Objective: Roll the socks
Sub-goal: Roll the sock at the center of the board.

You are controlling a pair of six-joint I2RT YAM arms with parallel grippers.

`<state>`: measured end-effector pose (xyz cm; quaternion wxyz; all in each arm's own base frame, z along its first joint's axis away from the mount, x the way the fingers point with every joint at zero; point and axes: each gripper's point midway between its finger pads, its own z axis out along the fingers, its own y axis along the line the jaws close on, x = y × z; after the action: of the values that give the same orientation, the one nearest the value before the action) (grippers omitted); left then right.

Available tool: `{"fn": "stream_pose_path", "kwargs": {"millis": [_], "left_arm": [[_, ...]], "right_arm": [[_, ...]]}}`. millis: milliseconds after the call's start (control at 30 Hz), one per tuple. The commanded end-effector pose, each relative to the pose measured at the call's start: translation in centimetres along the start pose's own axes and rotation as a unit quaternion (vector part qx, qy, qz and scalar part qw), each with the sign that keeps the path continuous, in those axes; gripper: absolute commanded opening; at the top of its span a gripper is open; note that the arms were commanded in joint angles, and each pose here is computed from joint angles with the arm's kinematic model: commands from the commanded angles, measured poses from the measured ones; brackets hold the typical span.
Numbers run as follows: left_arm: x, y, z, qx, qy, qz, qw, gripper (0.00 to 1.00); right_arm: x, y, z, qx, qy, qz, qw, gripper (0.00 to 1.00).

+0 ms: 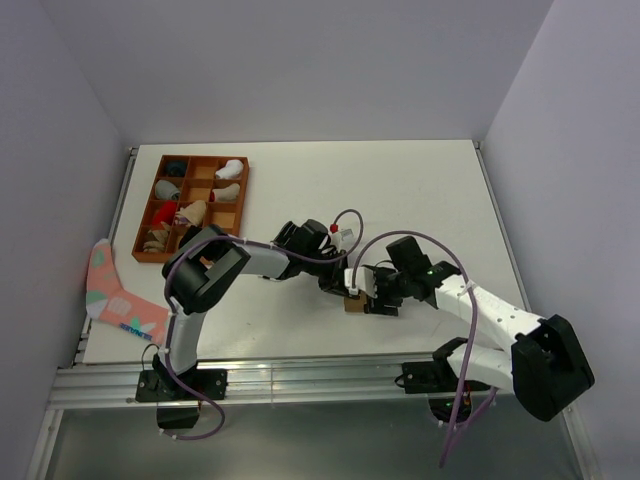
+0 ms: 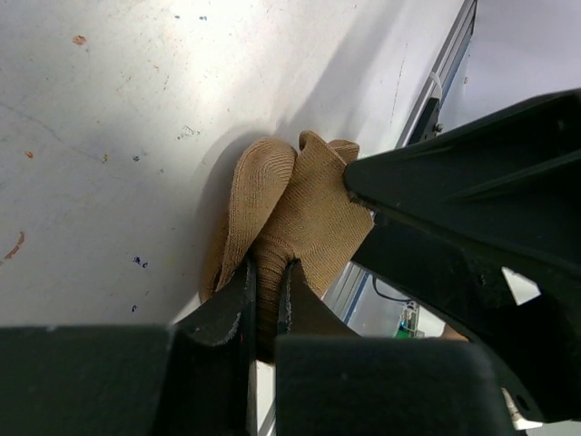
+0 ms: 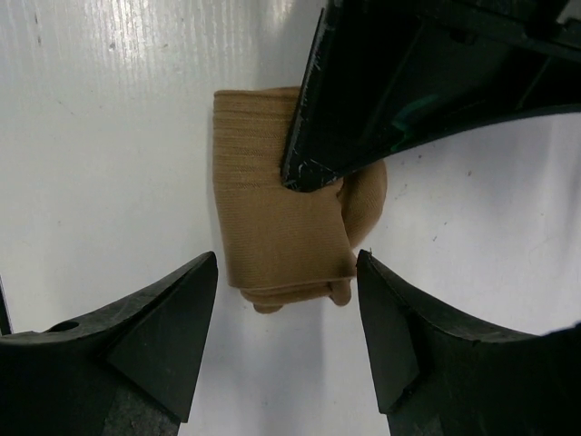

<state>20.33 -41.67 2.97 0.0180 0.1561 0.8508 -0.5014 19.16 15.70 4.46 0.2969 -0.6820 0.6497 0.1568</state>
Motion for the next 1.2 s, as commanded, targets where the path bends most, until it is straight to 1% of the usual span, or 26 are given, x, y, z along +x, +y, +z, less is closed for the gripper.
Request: {"fn": "stream_pose_path", "kwargs": {"millis": [0, 67, 133, 300, 367, 433, 467, 500, 533, 567, 600, 633, 667, 733, 767, 833, 867, 900, 933, 1000, 1167], "left_arm": [[4.1, 7.5, 0.6, -0.121, 0.040, -0.061, 0.990, 0.00], [4.0, 7.4, 0.7, -0.118, 0.041, -0.061, 0.990, 0.00], [3.9, 7.3, 0.8, -0.114, 0.041, -0.059, 0.991, 0.00], [3.2, 7.0, 0.7, -0.100, 0.037, -0.061, 0.992, 0.00], [2.8, 7.0, 0.6, -0.097, 0.034, -0.063, 0.993, 0.02], [2.3, 6.8, 0.5, -0.095, 0.028, -0.061, 0.993, 0.05], [1.9, 6.8, 0.4, -0.096, 0.023, -0.064, 0.993, 0.09], [1.5, 6.7, 0.3, -0.095, 0.015, -0.063, 0.993, 0.11], [1.0, 6.8, 0.2, -0.099, 0.002, -0.063, 0.993, 0.14], [0.2, 6.6, -0.1, -0.098, -0.014, -0.068, 0.993, 0.21], [0.1, 6.9, -0.4, -0.101, -0.025, -0.073, 0.992, 0.24], [-0.5, 6.9, -0.6, -0.106, -0.044, -0.074, 0.991, 0.27], [-1.8, 6.0, -1.0, -0.092, -0.072, -0.070, 0.991, 0.31], [-2.1, 6.2, -1.6, -0.094, -0.097, -0.076, 0.988, 0.34], [-3.3, 5.7, -2.1, -0.091, -0.128, -0.073, 0.985, 0.36], [-3.3, 6.0, -2.6, -0.092, -0.150, -0.080, 0.981, 0.39], [-4.4, 4.9, -3.3, -0.076, -0.178, -0.074, 0.978, 0.41], [-4.0, 5.3, -3.6, -0.079, -0.184, -0.080, 0.976, 0.43], [-4.5, 4.6, -4.2, -0.076, -0.200, -0.075, 0.974, 0.45], [-5.3, 4.1, -5.1, -0.075, -0.230, -0.069, 0.968, 0.46], [-5.4, 3.4, -8.0, -0.090, -0.288, -0.078, 0.950, 0.49]], "right_arm": [[-0.2, -0.1, 0.7, 0.004, 0.001, -0.011, 1.000, 0.70], [0.0, -0.1, 0.9, 0.006, 0.007, -0.007, 1.000, 0.70], [0.0, 0.3, 1.3, -0.007, 0.015, 0.001, 1.000, 0.67], [0.4, 0.3, 1.9, -0.033, 0.036, 0.031, 0.998, 0.57], [0.7, 0.4, 2.2, -0.037, 0.043, 0.047, 0.997, 0.54], [0.8, 0.3, 2.5, -0.037, 0.048, 0.063, 0.996, 0.48], [0.8, 0.2, 2.5, -0.039, 0.050, 0.069, 0.996, 0.45], [0.5, 0.0, 2.5, -0.039, 0.051, 0.075, 0.995, 0.37], [0.7, 0.2, 2.7, -0.049, 0.058, 0.085, 0.994, 0.33], [0.8, 0.2, 2.8, -0.050, 0.063, 0.101, 0.992, 0.31], [0.7, 0.0, 2.8, -0.051, 0.067, 0.109, 0.990, 0.29], [1.0, 0.3, 3.0, -0.062, 0.075, 0.119, 0.988, 0.29], [1.0, 0.2, 3.0, -0.063, 0.076, 0.132, 0.986, 0.28], [1.2, 0.0, 3.3, -0.069, 0.084, 0.153, 0.982, 0.27], [1.3, 0.1, 3.3, -0.071, 0.087, 0.161, 0.981, 0.26], [1.5, 0.2, 3.5, -0.077, 0.095, 0.180, 0.976, 0.26], [1.5, 0.2, 3.5, -0.079, 0.097, 0.186, 0.974, 0.26], [1.5, 0.0, 3.5, -0.079, 0.100, 0.191, 0.973, 0.25], [1.8, 0.2, 3.7, -0.082, 0.107, 0.203, 0.970, 0.25], [1.7, 0.0, 3.7, -0.086, 0.108, 0.211, 0.968, 0.25], [1.9, -0.2, 3.7, -0.095, 0.116, 0.241, 0.959, 0.24]]}}
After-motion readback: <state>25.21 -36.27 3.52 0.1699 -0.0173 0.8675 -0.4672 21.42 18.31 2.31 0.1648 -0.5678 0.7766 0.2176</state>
